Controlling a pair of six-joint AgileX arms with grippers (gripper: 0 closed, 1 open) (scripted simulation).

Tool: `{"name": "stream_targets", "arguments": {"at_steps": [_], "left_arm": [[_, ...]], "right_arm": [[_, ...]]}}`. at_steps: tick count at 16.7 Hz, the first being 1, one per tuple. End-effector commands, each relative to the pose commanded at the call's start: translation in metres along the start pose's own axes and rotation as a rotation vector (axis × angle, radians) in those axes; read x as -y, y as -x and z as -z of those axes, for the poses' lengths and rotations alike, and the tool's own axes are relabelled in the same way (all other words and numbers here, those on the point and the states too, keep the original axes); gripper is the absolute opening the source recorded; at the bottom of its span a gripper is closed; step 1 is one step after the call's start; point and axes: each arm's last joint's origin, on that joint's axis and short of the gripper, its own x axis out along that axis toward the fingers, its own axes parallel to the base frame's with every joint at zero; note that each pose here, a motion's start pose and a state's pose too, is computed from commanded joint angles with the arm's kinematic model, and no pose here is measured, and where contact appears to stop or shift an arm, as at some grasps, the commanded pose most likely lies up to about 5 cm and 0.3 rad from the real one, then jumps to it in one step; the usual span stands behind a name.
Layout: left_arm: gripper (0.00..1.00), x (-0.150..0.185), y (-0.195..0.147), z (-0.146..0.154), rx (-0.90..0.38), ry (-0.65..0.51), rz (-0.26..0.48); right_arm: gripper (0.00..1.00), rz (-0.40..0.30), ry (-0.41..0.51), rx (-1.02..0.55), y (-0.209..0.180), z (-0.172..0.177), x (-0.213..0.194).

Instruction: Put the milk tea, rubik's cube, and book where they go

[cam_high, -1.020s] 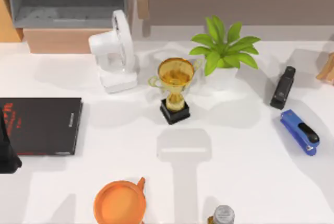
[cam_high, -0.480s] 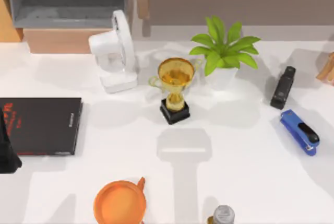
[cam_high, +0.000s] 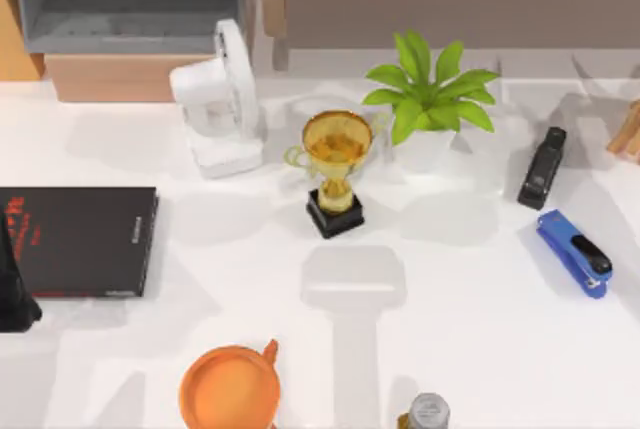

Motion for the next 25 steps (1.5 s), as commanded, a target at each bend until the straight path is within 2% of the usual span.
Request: {"name": "stream_targets", "arguments": {"at_steps": [3, 6, 10, 13, 15, 21, 25], "left_arm": [[1.0, 0.0, 0.0, 0.0, 0.0, 0.0, 0.0], [1.0, 0.0, 0.0, 0.0, 0.0, 0.0, 0.0], [1.0, 0.0, 0.0, 0.0, 0.0, 0.0, 0.0], [1.0, 0.0, 0.0, 0.0, 0.0, 0.0, 0.0], [1.0, 0.0, 0.0, 0.0, 0.0, 0.0, 0.0], [1.0, 0.0, 0.0, 0.0, 0.0, 0.0, 0.0], [1.0, 0.001, -0.002, -0.029, 0.06, 0.008, 0.001]], "right_arm": [[1.0, -0.001, -0.002, 0.005, 0.066, 0.045, 0.034], [1.0, -0.004, -0.002, -0.001, 0.113, 0.109, 0.054], [1.0, -0.008, -0.004, -0.002, 0.142, 0.19, 0.066], [1.0, -0.011, -0.005, -0.001, 0.146, 0.227, 0.069], [1.0, -0.012, -0.006, -0.001, 0.146, 0.238, 0.07], [1.0, -0.012, -0.006, 0.0, 0.146, 0.239, 0.07], [1.0, -0.012, -0.006, 0.0, 0.146, 0.239, 0.07]]}}
